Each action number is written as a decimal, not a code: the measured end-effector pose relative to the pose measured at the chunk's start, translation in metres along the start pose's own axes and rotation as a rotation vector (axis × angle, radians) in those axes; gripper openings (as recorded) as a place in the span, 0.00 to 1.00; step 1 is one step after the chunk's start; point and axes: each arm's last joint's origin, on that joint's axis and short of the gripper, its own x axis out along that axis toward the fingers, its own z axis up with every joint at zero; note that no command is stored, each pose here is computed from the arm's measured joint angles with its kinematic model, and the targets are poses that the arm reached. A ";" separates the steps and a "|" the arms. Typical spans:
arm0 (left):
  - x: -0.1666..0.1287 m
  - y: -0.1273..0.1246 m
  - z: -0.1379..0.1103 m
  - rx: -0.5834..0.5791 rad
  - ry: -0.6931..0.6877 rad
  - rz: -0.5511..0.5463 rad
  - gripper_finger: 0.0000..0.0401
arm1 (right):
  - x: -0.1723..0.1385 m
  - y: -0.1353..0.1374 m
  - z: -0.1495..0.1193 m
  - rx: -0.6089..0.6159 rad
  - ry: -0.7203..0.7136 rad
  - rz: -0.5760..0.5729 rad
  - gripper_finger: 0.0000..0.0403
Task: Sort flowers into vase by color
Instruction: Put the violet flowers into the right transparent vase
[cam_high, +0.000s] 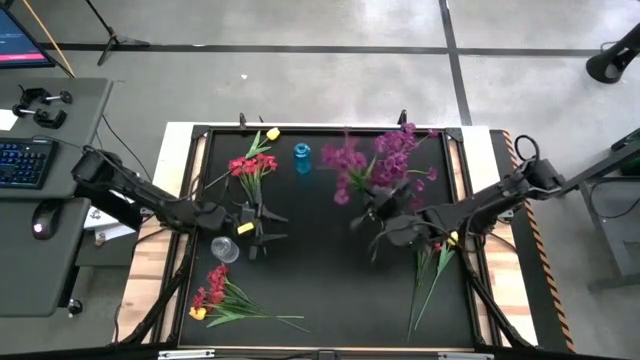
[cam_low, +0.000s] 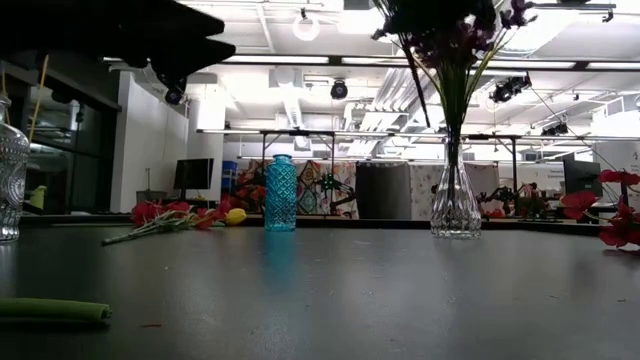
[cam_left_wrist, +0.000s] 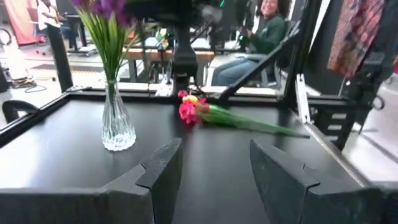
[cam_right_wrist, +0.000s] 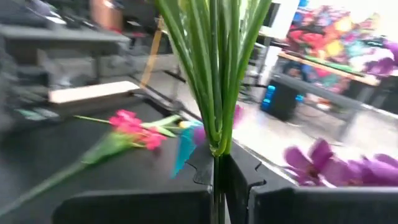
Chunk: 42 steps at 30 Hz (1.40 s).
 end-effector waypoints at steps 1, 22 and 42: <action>0.000 -0.001 -0.002 0.009 0.008 0.014 0.44 | -0.005 0.003 0.002 0.015 -0.012 0.027 0.00; 0.016 -0.008 -0.016 0.096 -0.052 0.079 0.44 | -0.073 0.024 -0.028 -0.185 0.013 0.195 0.00; 0.019 -0.009 -0.019 0.128 -0.054 0.081 0.44 | 0.032 -0.011 -0.017 -0.628 0.108 0.040 0.00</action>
